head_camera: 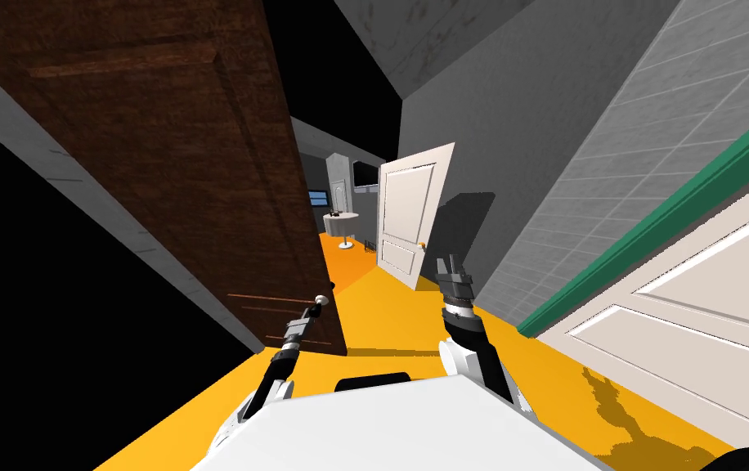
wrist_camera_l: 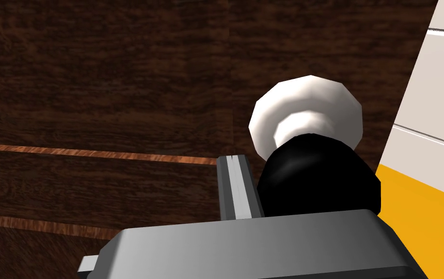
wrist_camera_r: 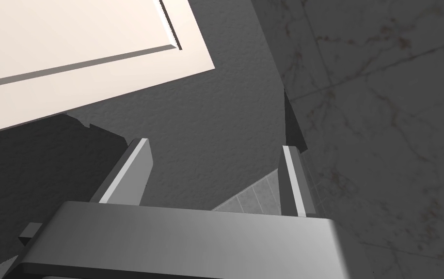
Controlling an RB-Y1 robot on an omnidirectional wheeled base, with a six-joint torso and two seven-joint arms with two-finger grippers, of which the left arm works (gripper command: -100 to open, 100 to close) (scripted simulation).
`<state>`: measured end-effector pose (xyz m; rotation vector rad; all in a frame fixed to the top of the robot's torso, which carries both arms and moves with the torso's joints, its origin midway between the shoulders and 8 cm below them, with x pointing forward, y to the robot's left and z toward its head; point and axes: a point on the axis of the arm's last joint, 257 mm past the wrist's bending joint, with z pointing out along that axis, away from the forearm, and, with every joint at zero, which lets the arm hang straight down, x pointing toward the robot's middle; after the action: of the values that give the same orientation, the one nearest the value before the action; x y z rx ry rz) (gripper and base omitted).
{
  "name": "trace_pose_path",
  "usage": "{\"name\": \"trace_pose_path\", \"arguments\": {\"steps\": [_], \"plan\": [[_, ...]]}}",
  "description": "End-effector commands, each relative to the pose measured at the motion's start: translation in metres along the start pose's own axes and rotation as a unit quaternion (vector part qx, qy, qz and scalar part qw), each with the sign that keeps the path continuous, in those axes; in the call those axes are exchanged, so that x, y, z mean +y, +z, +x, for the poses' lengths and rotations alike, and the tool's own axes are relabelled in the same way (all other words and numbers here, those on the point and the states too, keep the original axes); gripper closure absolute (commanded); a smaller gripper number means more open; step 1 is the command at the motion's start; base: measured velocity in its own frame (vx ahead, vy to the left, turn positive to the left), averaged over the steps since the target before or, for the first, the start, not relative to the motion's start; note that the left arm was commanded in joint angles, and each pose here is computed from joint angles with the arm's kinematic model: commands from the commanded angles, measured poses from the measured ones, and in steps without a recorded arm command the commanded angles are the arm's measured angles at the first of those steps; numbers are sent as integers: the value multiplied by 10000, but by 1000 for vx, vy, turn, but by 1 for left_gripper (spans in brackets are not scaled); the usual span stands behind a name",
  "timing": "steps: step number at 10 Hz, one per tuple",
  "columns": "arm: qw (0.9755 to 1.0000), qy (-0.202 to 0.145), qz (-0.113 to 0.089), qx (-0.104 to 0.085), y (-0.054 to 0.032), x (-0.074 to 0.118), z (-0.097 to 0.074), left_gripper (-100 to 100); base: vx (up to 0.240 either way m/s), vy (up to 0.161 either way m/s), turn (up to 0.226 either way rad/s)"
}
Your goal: Pull the door open
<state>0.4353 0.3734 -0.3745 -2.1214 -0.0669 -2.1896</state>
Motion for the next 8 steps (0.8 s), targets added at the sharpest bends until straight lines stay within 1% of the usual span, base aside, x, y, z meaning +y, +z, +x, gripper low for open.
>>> {"name": "trace_pose_path", "arguments": {"steps": [1,4,5,8], "plan": [[9997,-81,-191,-88,-89,201,-101,-100,-141,34,-33],[9995,-98,-293,-97,-117,245,-110,-100,-80,35,-20],[9995,-98,-293,-97,-117,245,-110,-100,-47,29,-33],[9991,-115,-395,-109,-146,289,-119,-100,-37,28,-30]]}}
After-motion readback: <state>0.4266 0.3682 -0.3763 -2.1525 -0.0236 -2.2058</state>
